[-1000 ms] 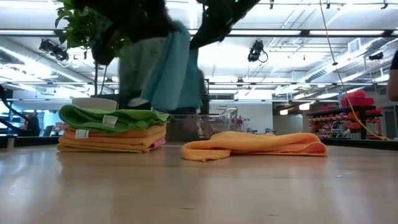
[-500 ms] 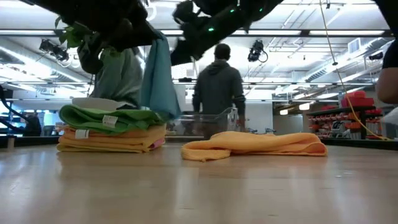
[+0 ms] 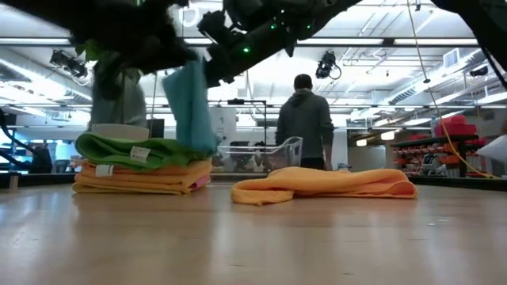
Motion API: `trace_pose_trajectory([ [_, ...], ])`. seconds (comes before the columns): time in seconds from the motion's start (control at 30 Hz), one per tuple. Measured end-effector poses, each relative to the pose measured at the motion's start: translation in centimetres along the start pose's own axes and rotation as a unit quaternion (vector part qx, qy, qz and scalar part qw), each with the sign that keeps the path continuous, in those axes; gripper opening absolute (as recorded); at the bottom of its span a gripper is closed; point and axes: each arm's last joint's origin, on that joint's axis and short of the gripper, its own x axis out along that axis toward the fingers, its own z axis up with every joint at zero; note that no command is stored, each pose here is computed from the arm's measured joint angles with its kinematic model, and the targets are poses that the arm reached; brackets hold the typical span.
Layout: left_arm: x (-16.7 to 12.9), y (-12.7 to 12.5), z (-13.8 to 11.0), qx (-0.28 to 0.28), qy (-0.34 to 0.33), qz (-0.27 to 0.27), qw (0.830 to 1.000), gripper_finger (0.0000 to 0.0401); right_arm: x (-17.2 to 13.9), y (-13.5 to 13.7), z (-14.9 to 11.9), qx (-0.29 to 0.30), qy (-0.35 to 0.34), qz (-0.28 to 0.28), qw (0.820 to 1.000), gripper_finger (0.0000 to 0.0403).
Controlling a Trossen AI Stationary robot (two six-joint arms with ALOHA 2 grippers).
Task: Fold microfiber towels
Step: Stack the folded blue microfiber cloth on top of the folded green microfiber cloth
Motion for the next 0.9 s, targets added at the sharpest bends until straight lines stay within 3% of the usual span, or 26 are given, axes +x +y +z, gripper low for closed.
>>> trace_pose_trajectory([
  [0.23,0.1,4.0,0.4,-0.049,-0.004,0.003,0.999,0.0012,0.5,-0.5,-0.1,-0.003,0.013,0.003,1.0,0.0007],
  [0.3,0.1,4.7,0.3,-0.037,-0.004,0.003,0.999,0.0012,0.7,-0.6,-0.5,-0.001,0.017,0.006,1.0,0.0007],
  [0.57,-0.6,5.9,0.1,-0.041,0.004,-0.007,0.999,0.0012,2.6,-0.2,-1.8,0.006,0.024,0.008,1.0,0.0007],
  [0.9,-1.9,6.4,-0.1,-0.029,0.019,-0.028,0.999,0.0012,4.9,-1.3,-0.1,0.015,0.01,-0.007,1.0,0.0009],
])
